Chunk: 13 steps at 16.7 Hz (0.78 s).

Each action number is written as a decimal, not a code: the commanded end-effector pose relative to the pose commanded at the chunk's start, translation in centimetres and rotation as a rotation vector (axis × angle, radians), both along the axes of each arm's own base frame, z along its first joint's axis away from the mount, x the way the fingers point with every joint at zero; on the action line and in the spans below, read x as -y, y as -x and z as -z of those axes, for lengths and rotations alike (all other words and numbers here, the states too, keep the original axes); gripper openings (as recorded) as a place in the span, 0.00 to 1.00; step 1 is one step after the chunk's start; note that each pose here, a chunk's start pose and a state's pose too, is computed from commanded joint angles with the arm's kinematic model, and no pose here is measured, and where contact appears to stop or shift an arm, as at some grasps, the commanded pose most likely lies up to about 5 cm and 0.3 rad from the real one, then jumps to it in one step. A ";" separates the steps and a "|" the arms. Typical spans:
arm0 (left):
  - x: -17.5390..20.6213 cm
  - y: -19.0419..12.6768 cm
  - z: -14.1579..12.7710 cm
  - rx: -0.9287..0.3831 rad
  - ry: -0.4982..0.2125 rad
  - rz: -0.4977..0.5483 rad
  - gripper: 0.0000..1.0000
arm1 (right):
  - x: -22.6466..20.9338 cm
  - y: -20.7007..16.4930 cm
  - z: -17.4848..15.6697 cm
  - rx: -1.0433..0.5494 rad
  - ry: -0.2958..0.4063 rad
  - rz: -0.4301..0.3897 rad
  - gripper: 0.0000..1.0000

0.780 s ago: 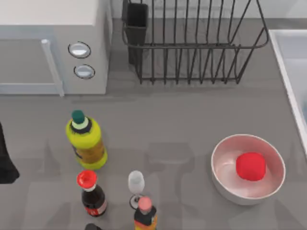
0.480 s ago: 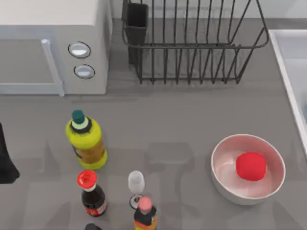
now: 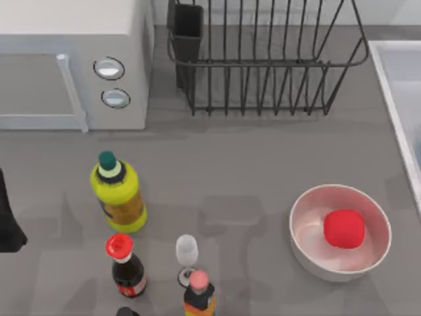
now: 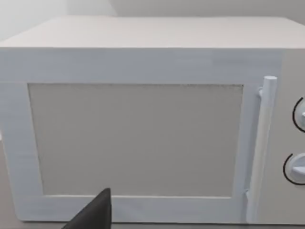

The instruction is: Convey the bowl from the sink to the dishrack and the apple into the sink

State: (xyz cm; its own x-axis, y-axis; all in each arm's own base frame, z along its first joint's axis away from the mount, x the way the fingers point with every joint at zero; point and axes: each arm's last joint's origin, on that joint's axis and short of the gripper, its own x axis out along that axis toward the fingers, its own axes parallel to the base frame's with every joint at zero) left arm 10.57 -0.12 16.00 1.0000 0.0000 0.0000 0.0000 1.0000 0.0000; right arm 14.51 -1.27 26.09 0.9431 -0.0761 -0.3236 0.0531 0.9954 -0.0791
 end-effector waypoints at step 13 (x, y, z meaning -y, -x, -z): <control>0.0 0.0 0.0 0.000 0.000 0.000 1.00 | 9.8 -24.9 -1.9 -0.772 -0.007 0.045 1.00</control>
